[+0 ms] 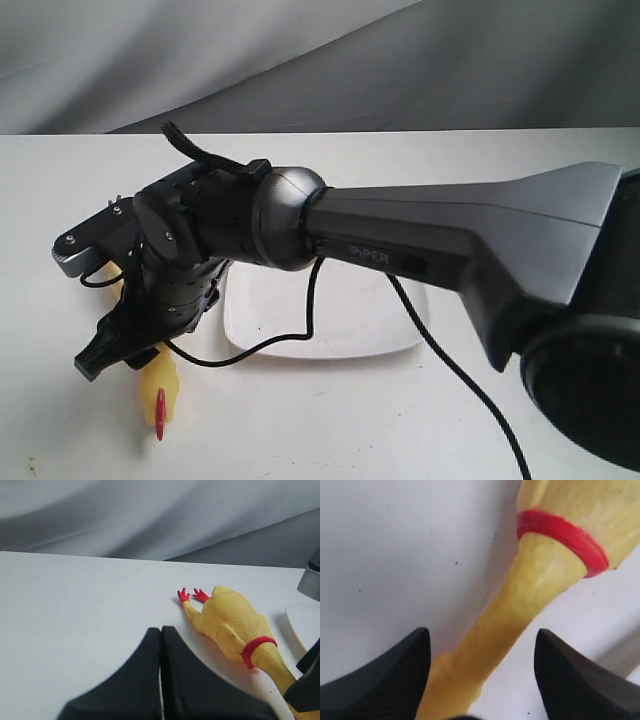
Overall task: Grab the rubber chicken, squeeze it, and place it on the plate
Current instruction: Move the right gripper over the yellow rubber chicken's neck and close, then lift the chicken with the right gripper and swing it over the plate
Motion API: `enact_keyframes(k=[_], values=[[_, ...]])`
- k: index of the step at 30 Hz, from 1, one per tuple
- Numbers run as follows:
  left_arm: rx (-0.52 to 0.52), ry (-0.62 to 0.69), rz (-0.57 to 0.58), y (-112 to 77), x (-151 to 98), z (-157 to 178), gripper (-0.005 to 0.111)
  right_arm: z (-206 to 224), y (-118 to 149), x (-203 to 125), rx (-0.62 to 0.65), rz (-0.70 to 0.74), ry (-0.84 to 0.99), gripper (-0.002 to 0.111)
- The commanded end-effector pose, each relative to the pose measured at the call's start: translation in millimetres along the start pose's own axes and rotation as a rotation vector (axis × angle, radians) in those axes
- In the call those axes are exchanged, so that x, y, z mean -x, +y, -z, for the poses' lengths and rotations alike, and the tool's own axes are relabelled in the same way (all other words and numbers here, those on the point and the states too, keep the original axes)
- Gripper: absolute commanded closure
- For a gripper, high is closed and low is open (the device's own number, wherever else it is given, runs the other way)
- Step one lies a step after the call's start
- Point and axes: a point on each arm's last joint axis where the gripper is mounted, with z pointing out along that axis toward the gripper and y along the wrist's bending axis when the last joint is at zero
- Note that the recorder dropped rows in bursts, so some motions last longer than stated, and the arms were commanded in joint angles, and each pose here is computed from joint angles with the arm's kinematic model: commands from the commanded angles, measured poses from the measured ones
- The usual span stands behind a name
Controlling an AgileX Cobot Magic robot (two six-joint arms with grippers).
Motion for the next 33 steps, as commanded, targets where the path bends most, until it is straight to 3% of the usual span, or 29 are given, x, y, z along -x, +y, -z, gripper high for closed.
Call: enact_keyframes(k=[1, 8, 14, 16, 20, 24, 31, 33], values=[[0.004, -0.005, 0.004, 0.3, -0.7, -0.3, 0.107, -8.7, -0.7, 4.9, -0.004, -0.020, -0.060, 0.053], [0.004, -0.005, 0.004, 0.3, -0.7, -0.3, 0.107, -22.5, -6.7, 0.4, -0.039, 0.008, -0.044, 0.074], [0.004, -0.005, 0.004, 0.3, -0.7, -0.3, 0.107, -13.5, -12.8, 3.8, -0.082, 0.061, -0.057, 0.108], [0.004, -0.005, 0.004, 0.3, -0.7, -0.3, 0.107, 5.9, -12.5, 11.0, -0.097, 0.079, -0.094, 0.108], [0.004, -0.005, 0.004, 0.3, -0.7, -0.3, 0.107, 68.8, -12.0, 25.2, -0.150, 0.129, -0.172, 0.108], [0.004, -0.005, 0.004, 0.3, -0.7, -0.3, 0.107, 158.0, -13.6, 24.5, -0.252, 0.234, -0.196, 0.108], [0.004, -0.005, 0.004, 0.3, -0.7, -0.3, 0.107, 295.9, -9.3, -21.4, -0.313, 0.409, -0.123, 0.108], [0.004, -0.005, 0.004, 0.3, -0.7, -0.3, 0.107, 329.6, -5.9, -32.0, -0.321, 0.460, -0.194, 0.108]])
